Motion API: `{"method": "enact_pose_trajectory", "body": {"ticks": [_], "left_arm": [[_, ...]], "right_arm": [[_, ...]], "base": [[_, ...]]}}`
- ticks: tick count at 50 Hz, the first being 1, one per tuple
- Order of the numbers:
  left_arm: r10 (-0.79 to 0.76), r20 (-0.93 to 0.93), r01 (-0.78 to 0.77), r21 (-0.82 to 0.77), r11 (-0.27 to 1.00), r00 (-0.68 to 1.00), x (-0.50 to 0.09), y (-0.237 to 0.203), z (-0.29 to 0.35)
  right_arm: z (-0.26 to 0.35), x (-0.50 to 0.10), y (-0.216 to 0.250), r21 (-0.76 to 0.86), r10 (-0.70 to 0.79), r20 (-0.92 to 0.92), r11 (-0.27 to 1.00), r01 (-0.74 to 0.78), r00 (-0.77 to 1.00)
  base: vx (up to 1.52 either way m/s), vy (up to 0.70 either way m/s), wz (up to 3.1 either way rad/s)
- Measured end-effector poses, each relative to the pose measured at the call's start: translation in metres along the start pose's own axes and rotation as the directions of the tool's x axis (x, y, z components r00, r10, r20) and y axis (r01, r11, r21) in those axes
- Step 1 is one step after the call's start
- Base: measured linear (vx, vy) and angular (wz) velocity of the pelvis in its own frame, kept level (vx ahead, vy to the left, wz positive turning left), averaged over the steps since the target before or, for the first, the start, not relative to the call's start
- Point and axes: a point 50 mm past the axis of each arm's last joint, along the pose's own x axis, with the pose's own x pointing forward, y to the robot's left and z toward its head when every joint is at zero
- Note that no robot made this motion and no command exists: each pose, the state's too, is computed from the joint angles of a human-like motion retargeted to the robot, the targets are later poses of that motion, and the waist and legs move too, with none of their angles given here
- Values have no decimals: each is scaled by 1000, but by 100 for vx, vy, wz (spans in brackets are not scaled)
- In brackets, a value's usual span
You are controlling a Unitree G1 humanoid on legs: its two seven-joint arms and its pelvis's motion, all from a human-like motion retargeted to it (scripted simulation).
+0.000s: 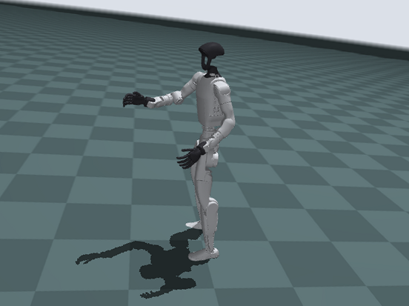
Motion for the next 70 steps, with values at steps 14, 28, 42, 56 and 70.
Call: {"method": "enact_pose_trajectory", "body": {"ticks": [14, 28, 42, 56, 70], "left_arm": [[-365, 630, 407, 83, 910, 686, 22, -170, 211], [-193, 718, 284, -7, 959, 669, 29, -165, 258], [-157, 659, 226, -21, 974, 736, 41, -166, 247], [-187, 640, 174, 84, 981, 745, 47, -198, 276], [-196, 651, 14, 273, 962, 733, 68, -175, 286]], "right_arm": [[-28, -82, -7, -51, 23, 65, 999, -20, 998], [-64, -139, -39, -42, -39, -85, 998, 35, 996], [-60, -130, -86, 10, -385, -71, 922, 387, 920], [-171, -229, -128, 49, -627, -754, 246, 968, 197], [1, -69, -243, 77, -886, 142, 455, 887, 442]], "base": [[0, 0, 0], [1, 1, -36], [0, 0, -6], [0, 1, 28], [-1, 0, -22]]}}
